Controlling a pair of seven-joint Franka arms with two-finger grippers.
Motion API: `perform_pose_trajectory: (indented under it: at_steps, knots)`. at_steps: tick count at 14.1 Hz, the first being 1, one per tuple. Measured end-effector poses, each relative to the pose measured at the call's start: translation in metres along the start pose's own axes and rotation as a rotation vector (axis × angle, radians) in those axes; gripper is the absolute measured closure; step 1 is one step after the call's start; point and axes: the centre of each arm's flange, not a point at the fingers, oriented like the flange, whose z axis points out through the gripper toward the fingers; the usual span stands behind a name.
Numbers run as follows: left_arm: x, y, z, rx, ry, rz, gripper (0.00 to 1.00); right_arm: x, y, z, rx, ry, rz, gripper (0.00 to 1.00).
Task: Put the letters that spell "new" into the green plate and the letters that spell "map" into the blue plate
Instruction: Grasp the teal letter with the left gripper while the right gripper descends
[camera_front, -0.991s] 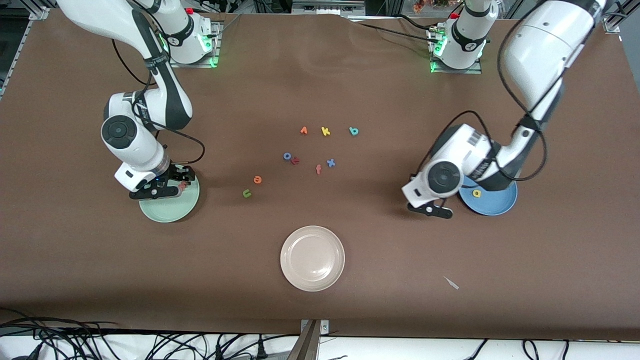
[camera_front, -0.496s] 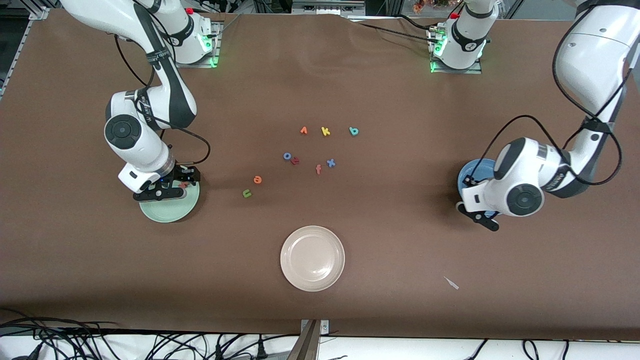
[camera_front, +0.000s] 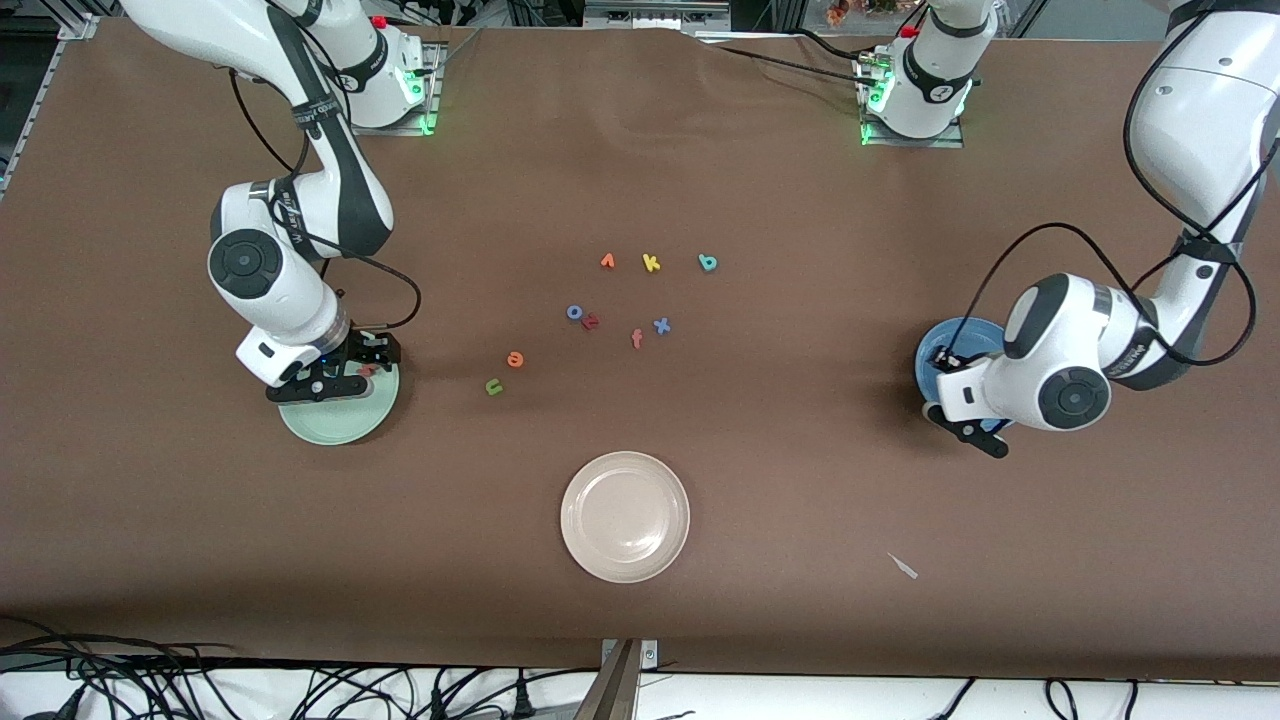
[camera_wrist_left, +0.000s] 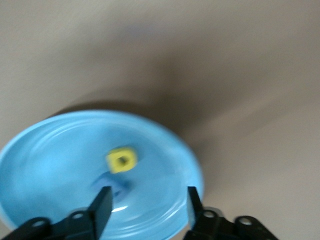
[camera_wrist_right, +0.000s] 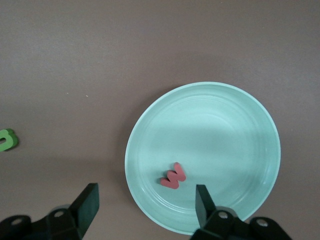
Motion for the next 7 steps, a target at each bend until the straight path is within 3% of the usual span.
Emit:
perform_pose_trajectory:
  at_steps: [2,3,7]
  knots:
    - [-0.011,0.023,-0.002,-0.024,0.088,-0.059,0.04,0.0,0.0,0.0,0.0,0.0,0.0,0.13]
    - [-0.021,0.03,0.0,-0.034,0.125,-0.09,0.0,0.0,0.0,0.0,0.0,0.0,0.0,0.13]
    - [-0.04,0.082,0.009,-0.068,0.169,-0.255,0.0,0.0,0.0,0.0,0.0,0.0,-0.001,0.13]
